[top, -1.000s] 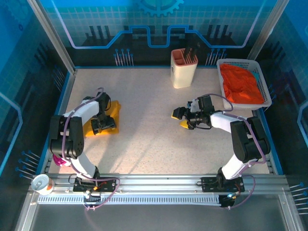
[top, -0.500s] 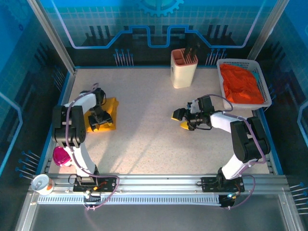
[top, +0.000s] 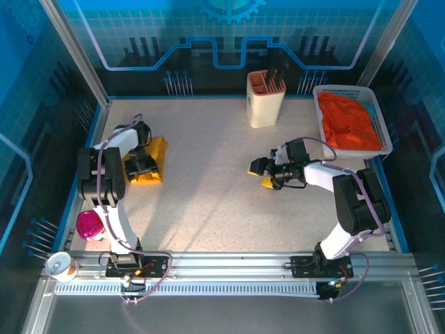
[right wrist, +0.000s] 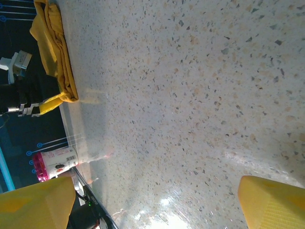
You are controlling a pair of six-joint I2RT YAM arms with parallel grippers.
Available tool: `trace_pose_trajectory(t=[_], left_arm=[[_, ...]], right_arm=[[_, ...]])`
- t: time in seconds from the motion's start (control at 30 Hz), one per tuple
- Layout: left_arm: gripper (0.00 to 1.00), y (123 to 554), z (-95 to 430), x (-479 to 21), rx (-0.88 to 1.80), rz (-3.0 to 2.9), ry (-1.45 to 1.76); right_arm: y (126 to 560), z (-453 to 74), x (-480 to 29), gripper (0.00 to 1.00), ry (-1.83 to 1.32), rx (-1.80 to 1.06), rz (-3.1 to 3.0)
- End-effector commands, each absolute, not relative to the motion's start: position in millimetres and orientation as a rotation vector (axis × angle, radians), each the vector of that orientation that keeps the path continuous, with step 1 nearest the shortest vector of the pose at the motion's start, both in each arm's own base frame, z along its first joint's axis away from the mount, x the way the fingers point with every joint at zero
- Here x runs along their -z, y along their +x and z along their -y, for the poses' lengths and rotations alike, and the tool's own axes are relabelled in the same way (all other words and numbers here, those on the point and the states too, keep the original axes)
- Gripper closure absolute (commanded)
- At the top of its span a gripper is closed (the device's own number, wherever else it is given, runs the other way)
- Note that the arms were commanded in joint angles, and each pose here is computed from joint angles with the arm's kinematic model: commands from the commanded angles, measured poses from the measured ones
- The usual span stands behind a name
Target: Fold and stack the t-shirts
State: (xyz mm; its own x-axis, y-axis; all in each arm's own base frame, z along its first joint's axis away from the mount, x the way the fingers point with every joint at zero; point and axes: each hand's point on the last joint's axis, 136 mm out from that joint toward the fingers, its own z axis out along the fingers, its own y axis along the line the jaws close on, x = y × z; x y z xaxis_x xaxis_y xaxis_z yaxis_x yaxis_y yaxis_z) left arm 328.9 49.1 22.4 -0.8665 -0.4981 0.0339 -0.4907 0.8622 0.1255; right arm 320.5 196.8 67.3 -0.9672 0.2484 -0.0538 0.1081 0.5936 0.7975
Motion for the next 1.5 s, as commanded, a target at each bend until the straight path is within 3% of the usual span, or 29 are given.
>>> trace_pose_trajectory(t=[0.0, 0.13, 0.3, 0.4, 0.6, 0.8, 1.47], left_arm=[[0.31, 331, -60, -23, 0.251, 2.988, 0.791], [0.27, 336, -46, -48, 0.243, 3.074, 0.748], [0.26, 358, -25, -77, 0.098, 3.236, 0.723], [0.26, 369, -16, -91, 0.028, 3.322, 0.688], [0.17, 391, -10, -125, -0.098, 3.683, 0.593], [0.15, 396, -9, -136, -0.091, 3.966, 0.392], [0.14, 397, -3, -101, -0.134, 4.368, 0.264]], right_arm=[[319, -195, -70, 0.11, 0.293, -1.337, -2.660], [322, -197, -77, 0.10, 0.229, -1.334, -2.654], [333, -184, -99, 0.04, 0.123, -1.134, -2.673], [340, -166, -112, 0.00, 0.081, -0.939, -2.660], [362, -107, -135, 0.00, 0.020, -0.405, -2.553], [378, -54, -150, 0.00, -0.046, -0.019, -2.281], [389, -17, -121, 0.00, -0.052, 0.088, -1.922]])
